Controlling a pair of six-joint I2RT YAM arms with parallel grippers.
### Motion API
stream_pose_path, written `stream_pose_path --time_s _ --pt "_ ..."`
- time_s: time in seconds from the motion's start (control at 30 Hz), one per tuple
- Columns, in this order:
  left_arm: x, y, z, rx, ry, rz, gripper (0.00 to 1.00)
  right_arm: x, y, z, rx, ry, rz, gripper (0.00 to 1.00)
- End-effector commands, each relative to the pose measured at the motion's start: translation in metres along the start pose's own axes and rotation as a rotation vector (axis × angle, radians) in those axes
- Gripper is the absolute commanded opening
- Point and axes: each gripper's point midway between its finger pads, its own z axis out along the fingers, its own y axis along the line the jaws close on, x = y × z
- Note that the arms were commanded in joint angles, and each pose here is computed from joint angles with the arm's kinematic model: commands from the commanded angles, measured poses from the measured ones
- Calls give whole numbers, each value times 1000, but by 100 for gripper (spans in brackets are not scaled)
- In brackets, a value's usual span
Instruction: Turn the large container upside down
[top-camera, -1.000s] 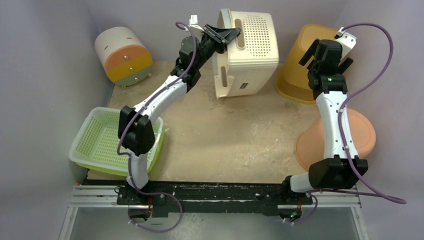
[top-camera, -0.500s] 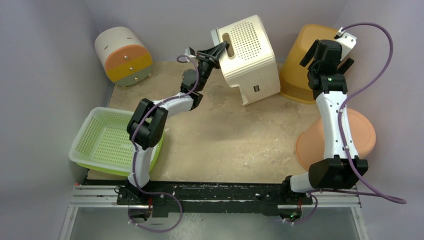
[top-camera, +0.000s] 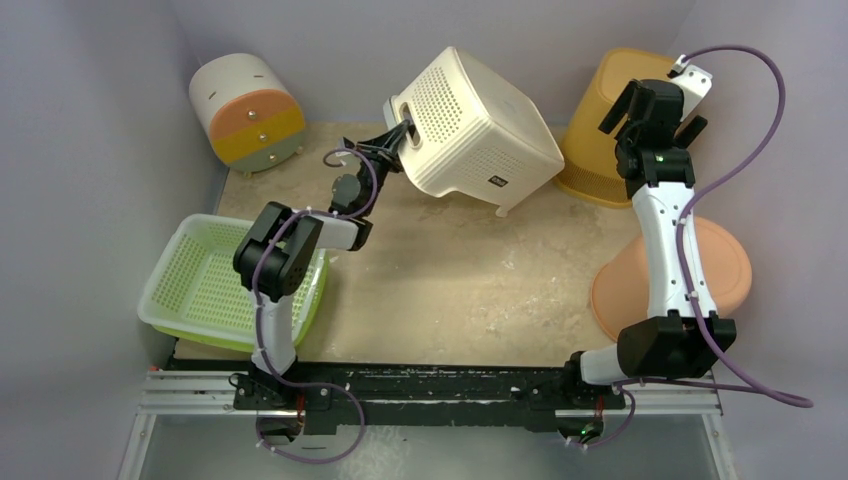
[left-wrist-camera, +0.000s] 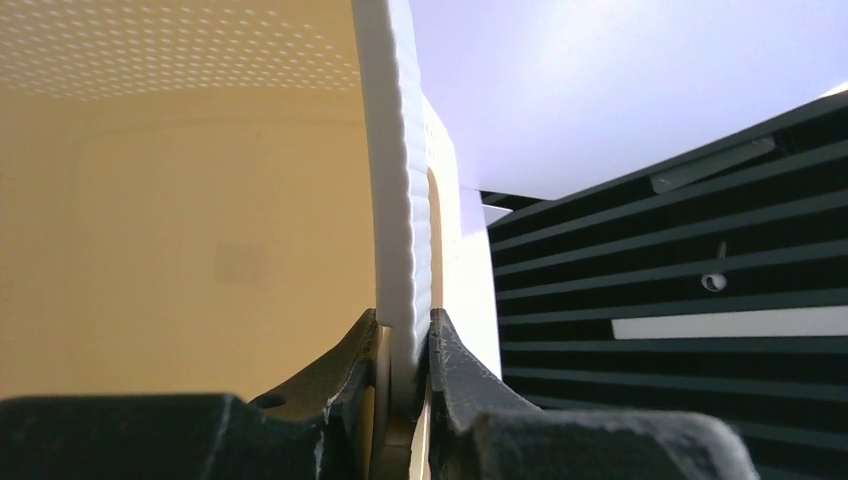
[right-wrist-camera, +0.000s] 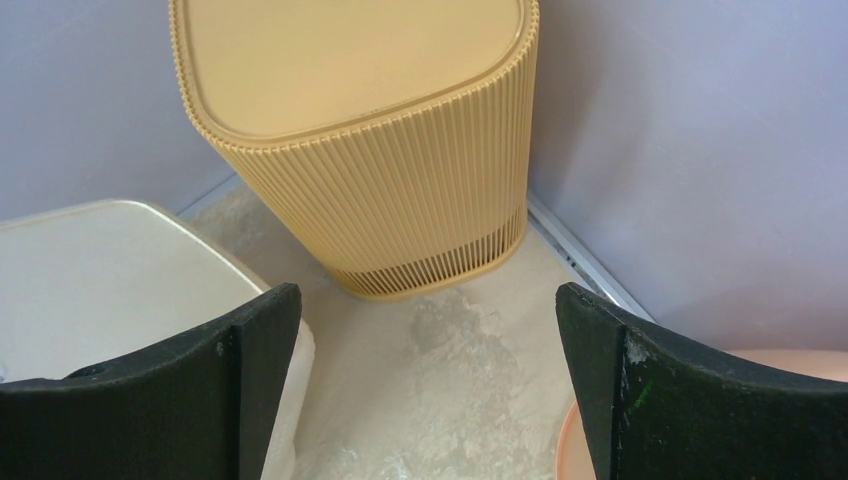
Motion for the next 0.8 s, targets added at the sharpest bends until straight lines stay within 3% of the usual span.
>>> stream_pose_path --time_s 0.0,0.1,0.33,0.77 --pt "-8 33 -14 -230 42 140 9 -19 2 -4 -18 -50 26 100" --pt "-21 53 -19 -335 42 206 19 -17 3 -4 -23 -47 24 100" --pt "-44 96 -31 -556 44 330 30 -15 6 -3 -36 -43 23 100" --pt "-88 128 -60 -855 29 585 32 -11 7 -3 -49 -35 23 100"
